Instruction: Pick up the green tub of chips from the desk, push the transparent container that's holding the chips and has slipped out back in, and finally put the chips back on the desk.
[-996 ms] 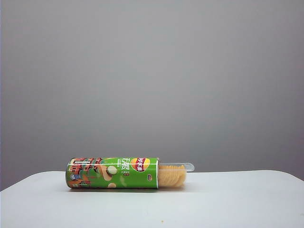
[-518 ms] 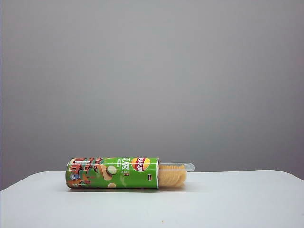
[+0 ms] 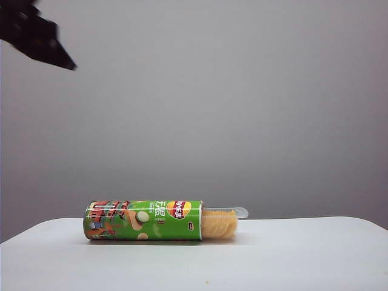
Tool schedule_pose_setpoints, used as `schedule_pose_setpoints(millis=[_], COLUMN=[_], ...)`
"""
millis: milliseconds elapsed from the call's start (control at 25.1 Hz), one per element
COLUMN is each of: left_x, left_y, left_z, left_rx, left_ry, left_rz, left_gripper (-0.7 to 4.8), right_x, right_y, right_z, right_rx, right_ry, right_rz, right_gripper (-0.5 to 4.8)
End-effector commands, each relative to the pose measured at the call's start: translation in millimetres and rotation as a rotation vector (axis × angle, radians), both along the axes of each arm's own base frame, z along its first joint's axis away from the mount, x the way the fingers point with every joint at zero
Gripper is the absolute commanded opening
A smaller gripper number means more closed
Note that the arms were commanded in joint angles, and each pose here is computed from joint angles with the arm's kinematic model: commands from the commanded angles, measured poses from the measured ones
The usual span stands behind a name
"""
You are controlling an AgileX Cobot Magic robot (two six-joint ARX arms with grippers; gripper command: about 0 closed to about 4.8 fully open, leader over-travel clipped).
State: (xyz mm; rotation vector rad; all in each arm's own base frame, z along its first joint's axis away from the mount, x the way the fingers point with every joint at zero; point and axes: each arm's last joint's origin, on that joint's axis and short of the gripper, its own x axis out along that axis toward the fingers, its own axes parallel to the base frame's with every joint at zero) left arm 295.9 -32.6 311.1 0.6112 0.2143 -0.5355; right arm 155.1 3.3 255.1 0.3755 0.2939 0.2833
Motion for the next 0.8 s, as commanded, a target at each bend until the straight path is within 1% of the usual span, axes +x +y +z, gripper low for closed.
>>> schedule_pose_setpoints(millis=[40, 80, 159, 239, 279, 319, 358, 398, 478, 518, 597, 717, 757, 796], left_x=[34.3, 48.2, 60.0, 67.9, 72.3, 79.9, 83.8, 88.5, 94.6, 97.7, 100.1, 101.9, 103.9, 105.0], left_y=[-3.1, -4.4, -5.5, -6.5, -7.3, -9.5, -11.7, -16.9, -27.6, -35.7, -46.0, -56.1, -60.0, -60.5], left_z=[-3.7, -7.9, -13.4, -19.8, -24.9, -33.7, -39.1, -49.5, -68.0, -79.8, -93.5, -111.7, -123.0, -128.0], left_rx=[0.188, 0.241, 0.275, 0.29, 0.294, 0.298, 0.3, 0.299, 0.297, 0.305, 0.33, 0.358, 0.395, 0.41], left_ry=[0.032, 0.077, 0.123, 0.162, 0.185, 0.219, 0.234, 0.261, 0.306, 0.334, 0.369, 0.421, 0.447, 0.456], left_rz=[-0.117, -0.157, -0.188, -0.23, -0.254, -0.281, -0.287, -0.307, -0.343, -0.361, -0.371, -0.393, -0.382, -0.381], left_gripper=[0.58, 0.92, 1.06, 1.67, 2.17, 2.84, 3.13, 3.66, 4.79, 4.79, 4.79, 4.79, 4.79, 4.79], right_x=[19.9, 29.3, 37.9, 44.6, 48.1, 52.7, 55.1, 59.3, 66.2, 69.9, 74.3, 78.4, 79.9, 79.8], right_y=[1.8, 2.5, 3.2, 3.8, 3.7, 3.3, 3.5, 4.4, 5.2, 5.2, 5.3, 5.8, 6.4, 6.8], right_z=[10.7, 10.1, 6.5, -0.2, -4.7, -11.2, -14.7, -19.7, -27.6, -32.0, -35.8, -39.7, -40.7, -40.7], right_rx=[0.018, 0.035, 0.053, 0.071, 0.076, 0.067, 0.057, 0.056, 0.076, 0.083, 0.09, 0.111, 0.128, 0.134], right_ry=[0.036, 0.069, 0.107, 0.144, 0.168, 0.197, 0.205, 0.213, 0.234, 0.246, 0.248, 0.251, 0.257, 0.255], right_rz=[0.129, 0.172, 0.213, 0.247, 0.25, 0.256, 0.279, 0.323, 0.37, 0.38, 0.391, 0.427, 0.457, 0.471], right_gripper=[-0.06, -0.06, -0.06, -0.06, -0.06, -0.06, -0.06, -0.06, -0.06, -0.05, -0.04, -0.05, -0.05, -0.05])
